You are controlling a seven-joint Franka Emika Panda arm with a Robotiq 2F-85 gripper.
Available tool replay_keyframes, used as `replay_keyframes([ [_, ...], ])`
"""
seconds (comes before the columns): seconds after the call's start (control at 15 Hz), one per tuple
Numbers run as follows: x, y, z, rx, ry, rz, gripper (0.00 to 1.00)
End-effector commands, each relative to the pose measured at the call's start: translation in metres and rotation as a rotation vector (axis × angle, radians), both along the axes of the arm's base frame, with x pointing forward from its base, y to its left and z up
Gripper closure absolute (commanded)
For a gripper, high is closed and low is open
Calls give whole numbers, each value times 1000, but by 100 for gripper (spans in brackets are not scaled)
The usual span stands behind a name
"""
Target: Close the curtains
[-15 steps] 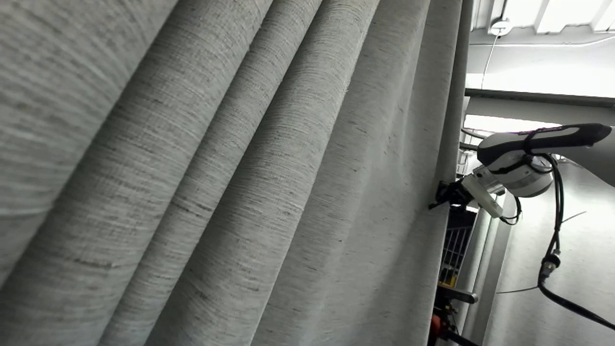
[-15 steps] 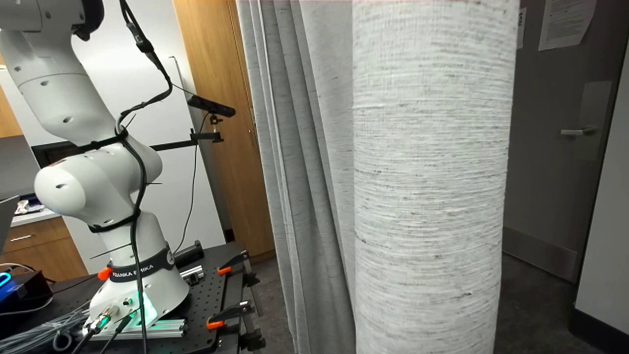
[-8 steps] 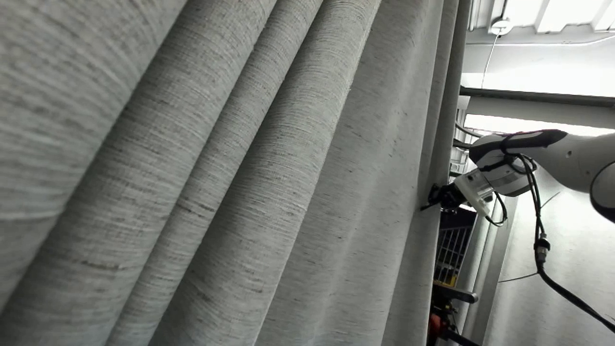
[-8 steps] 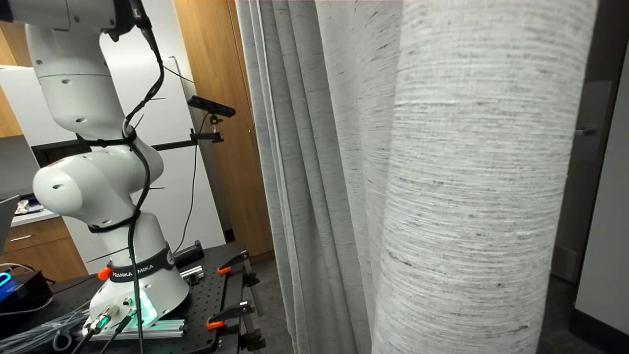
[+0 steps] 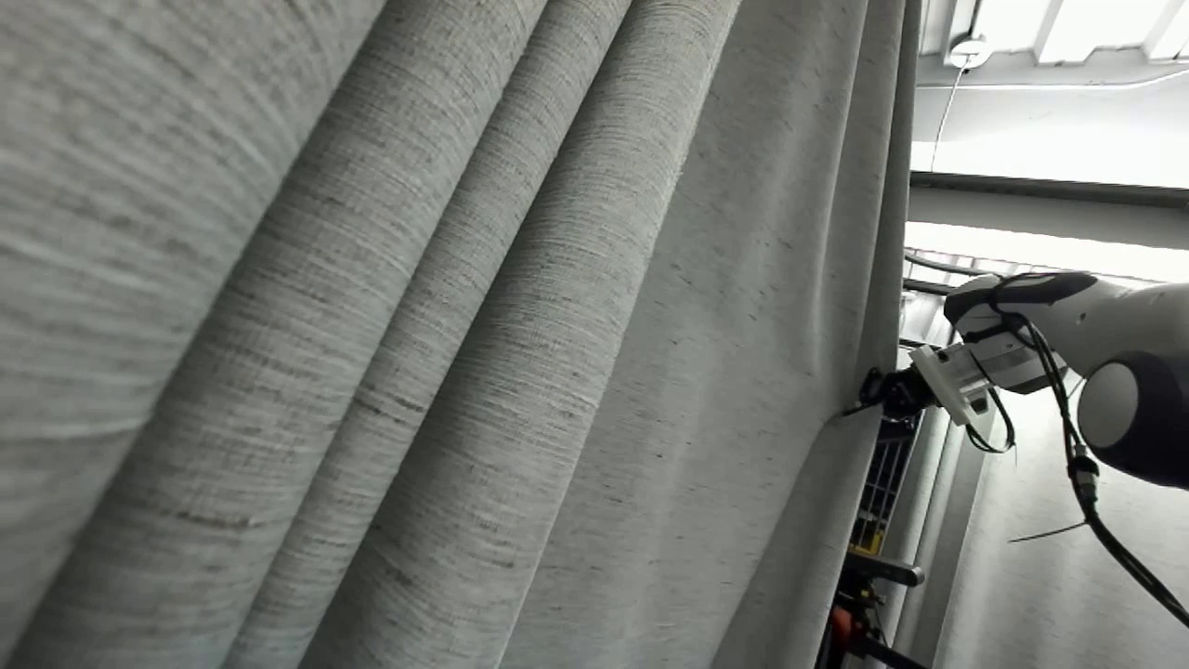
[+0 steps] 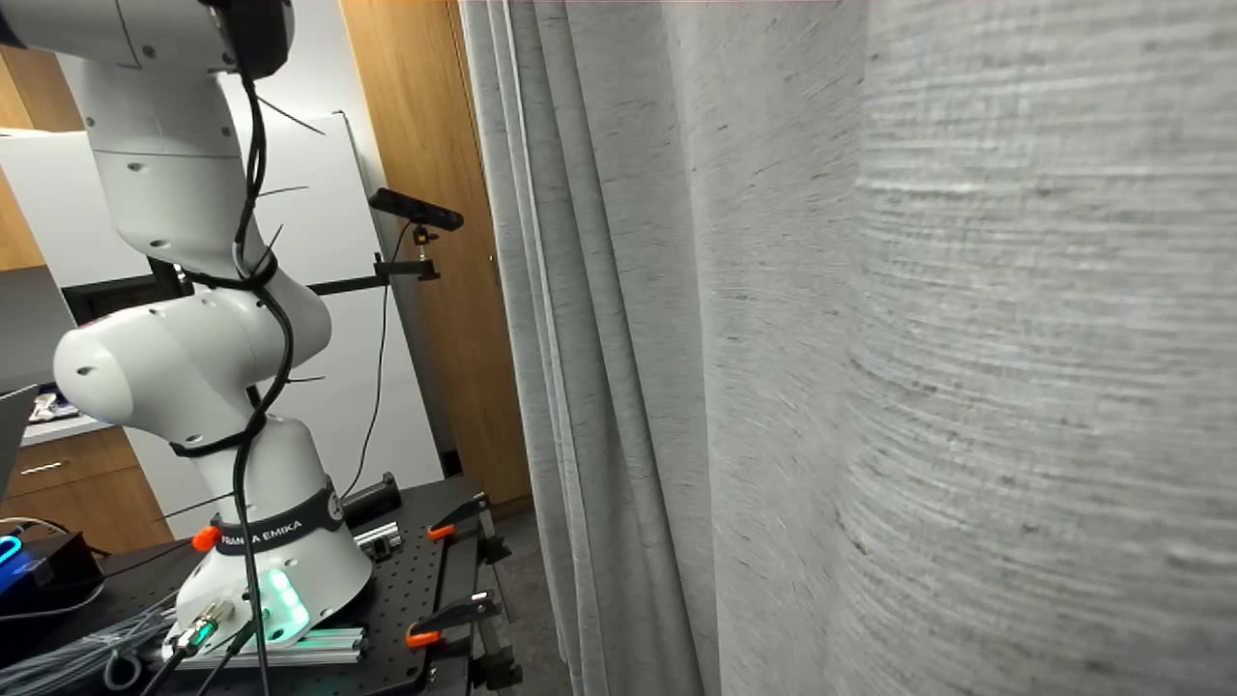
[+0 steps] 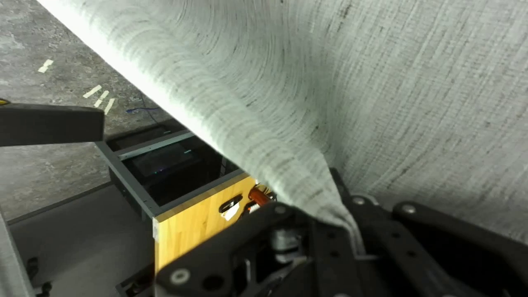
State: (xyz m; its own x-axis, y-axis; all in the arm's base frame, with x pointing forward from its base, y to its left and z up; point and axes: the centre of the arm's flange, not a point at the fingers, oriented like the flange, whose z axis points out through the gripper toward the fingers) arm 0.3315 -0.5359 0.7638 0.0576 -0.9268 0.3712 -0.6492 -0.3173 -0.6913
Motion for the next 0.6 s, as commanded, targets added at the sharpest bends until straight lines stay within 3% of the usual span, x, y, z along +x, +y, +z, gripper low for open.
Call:
replay_keyframes([
  [0.0,-23,-77,-25,81,79,-121,100],
  [0.2,5,-66,-18,46,78,-71,100],
  [0.53,110,-2,-34,-17,127,216,100],
])
